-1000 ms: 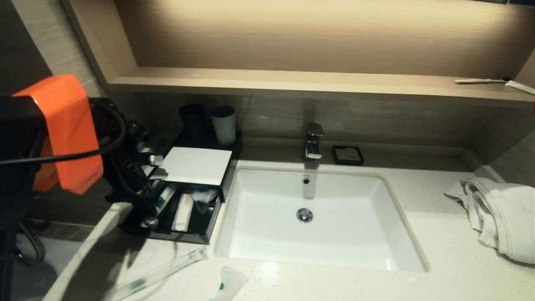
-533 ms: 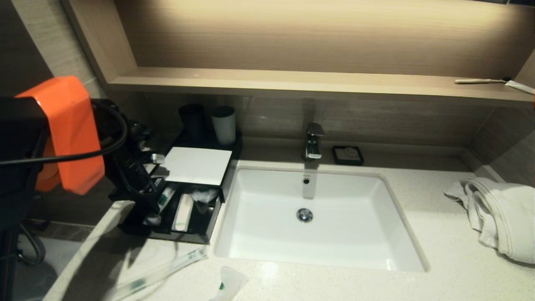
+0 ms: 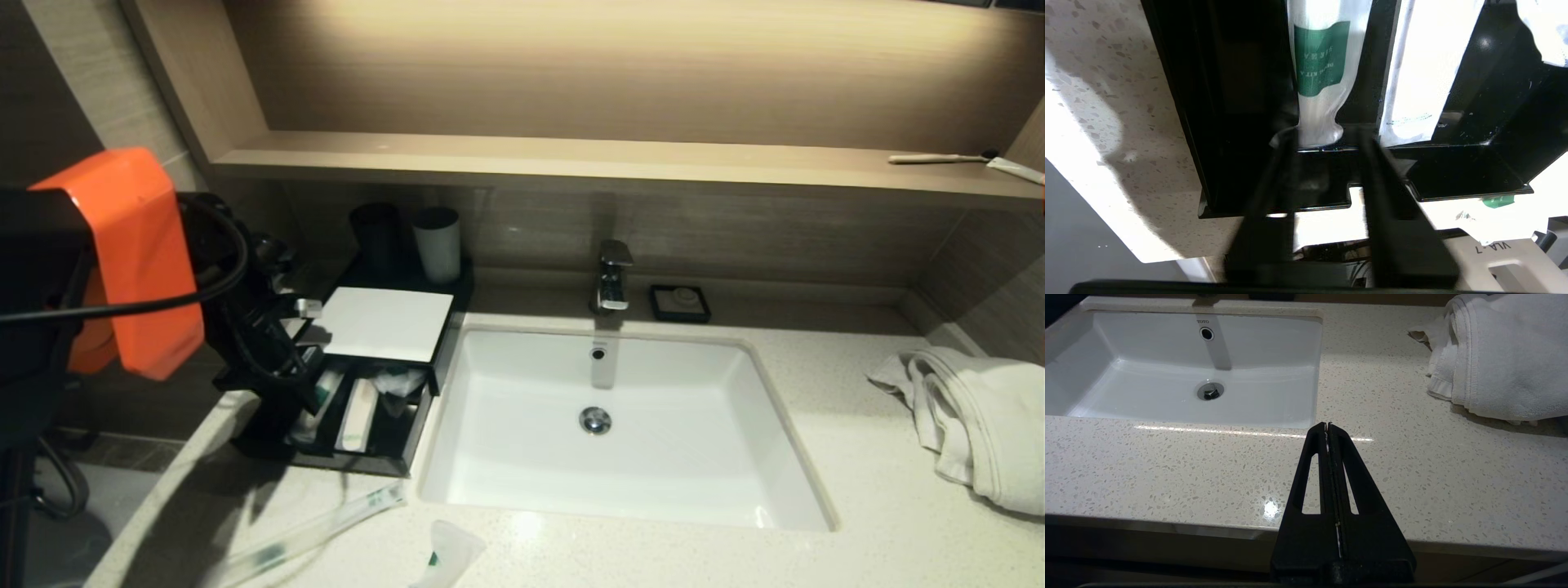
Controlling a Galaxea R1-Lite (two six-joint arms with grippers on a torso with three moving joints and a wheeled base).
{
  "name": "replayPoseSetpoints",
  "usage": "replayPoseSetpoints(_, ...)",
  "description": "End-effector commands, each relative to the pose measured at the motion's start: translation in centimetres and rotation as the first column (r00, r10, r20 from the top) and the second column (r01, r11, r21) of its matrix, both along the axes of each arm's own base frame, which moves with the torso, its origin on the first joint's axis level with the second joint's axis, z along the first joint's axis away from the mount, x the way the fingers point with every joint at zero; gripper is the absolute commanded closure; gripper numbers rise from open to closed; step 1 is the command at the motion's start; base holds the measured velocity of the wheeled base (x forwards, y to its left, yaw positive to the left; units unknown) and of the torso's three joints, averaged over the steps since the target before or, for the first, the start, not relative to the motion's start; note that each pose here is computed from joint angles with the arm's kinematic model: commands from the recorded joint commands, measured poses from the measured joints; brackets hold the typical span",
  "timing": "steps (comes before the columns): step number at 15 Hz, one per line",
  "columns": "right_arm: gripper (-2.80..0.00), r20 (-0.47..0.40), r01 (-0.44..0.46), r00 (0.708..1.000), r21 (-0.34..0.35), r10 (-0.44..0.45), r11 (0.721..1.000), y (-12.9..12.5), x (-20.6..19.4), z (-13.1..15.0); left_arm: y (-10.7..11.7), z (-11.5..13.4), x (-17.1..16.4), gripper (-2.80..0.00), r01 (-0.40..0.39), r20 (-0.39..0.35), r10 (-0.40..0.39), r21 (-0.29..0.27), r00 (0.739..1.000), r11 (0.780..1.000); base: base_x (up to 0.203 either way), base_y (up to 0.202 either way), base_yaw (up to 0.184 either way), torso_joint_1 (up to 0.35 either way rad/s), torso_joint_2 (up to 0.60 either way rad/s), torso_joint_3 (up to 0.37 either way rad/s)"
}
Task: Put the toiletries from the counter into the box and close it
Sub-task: Place the bathroom toiletry into the drawer
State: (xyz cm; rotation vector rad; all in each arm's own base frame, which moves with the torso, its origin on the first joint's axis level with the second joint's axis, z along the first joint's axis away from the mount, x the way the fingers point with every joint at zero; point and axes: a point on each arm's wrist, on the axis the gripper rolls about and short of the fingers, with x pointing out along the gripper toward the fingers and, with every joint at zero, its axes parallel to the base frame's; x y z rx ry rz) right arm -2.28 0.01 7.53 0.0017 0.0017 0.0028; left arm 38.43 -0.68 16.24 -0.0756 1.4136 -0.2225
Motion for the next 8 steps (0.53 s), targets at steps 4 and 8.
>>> replayPoseSetpoints(4,0.0,0.0,0.0,1.0,0.0,0.0,1.0,0.0,0.0,0.0,0.0,1.5,-0.8,-2.8,-0.008,0.027,0.008,-0.007,1.0,1.0,0.0,0.0,0.0,0.0,0.0,0.0)
replayPoseSetpoints(8,0.0,0.0,0.0,1.0,0.0,0.0,1.0,0.0,0.0,0.0,-0.3,4.9,-2.9,-2.8,-0.002,0.105,0.004,-0.014,0.994,1.0,0.0,0.0,0.0,0.0,0.0,0.0)
